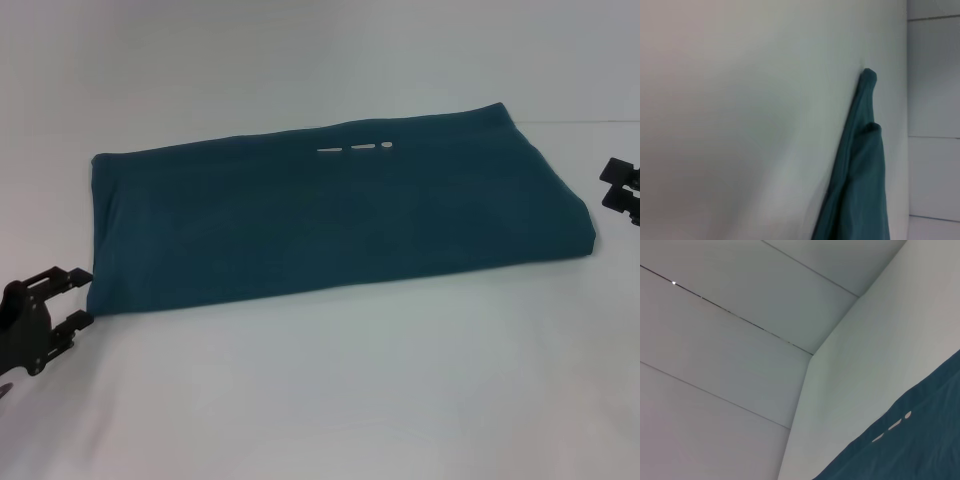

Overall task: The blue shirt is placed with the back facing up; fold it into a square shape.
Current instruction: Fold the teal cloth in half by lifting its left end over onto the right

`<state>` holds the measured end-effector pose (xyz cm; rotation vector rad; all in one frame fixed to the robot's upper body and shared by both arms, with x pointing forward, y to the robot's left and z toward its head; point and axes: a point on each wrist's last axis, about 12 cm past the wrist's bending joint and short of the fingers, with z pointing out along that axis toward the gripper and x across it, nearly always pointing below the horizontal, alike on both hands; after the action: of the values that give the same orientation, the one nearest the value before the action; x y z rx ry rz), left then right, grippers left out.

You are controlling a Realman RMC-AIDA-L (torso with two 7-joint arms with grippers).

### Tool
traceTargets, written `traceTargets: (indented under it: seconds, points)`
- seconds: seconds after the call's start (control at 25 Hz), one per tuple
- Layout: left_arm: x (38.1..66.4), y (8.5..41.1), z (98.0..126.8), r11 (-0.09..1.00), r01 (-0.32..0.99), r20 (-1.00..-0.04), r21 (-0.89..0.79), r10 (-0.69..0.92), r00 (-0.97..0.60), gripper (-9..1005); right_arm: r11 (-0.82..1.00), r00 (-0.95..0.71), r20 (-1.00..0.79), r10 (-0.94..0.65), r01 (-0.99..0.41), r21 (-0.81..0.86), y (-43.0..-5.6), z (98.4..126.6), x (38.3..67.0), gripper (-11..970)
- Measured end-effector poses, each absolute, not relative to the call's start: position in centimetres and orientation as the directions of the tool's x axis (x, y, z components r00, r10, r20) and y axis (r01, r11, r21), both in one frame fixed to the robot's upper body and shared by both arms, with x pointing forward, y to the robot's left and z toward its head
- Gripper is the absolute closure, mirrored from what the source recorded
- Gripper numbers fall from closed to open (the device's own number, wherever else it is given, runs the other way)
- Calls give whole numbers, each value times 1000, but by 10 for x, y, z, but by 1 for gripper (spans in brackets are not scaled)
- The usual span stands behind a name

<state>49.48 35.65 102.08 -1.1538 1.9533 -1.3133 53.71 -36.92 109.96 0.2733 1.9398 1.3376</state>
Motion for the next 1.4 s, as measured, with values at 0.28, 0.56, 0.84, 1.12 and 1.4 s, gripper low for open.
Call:
traceTargets:
  seconds: [0.28, 0.56, 0.84, 1.12, 1.4]
  points:
    - [495, 357, 1019, 159, -381, 51, -911, -873, -485, 402, 427, -698, -450, 557, -224, 876, -369, 1098, 536, 331]
    - [496, 357, 1017, 156, -393, 55, -906, -878, -476, 403, 427, -696, -450, 559, -224, 876, -369, 1098, 536, 331]
    - [496, 356, 1016, 155, -396, 56, -905, -880, -472, 403, 427, -693, -451, 563, -224, 876, -370, 1098, 536, 332]
    - [500, 352, 1015, 153, -400, 62, -904, -877, -476, 404, 428, -692, -452, 563, -224, 876, -371, 1099, 536, 332]
    - [505, 344, 1012, 154, -408, 73, -900, -869, -489, 404, 429, -691, -453, 563, -224, 875, -372, 1099, 537, 332]
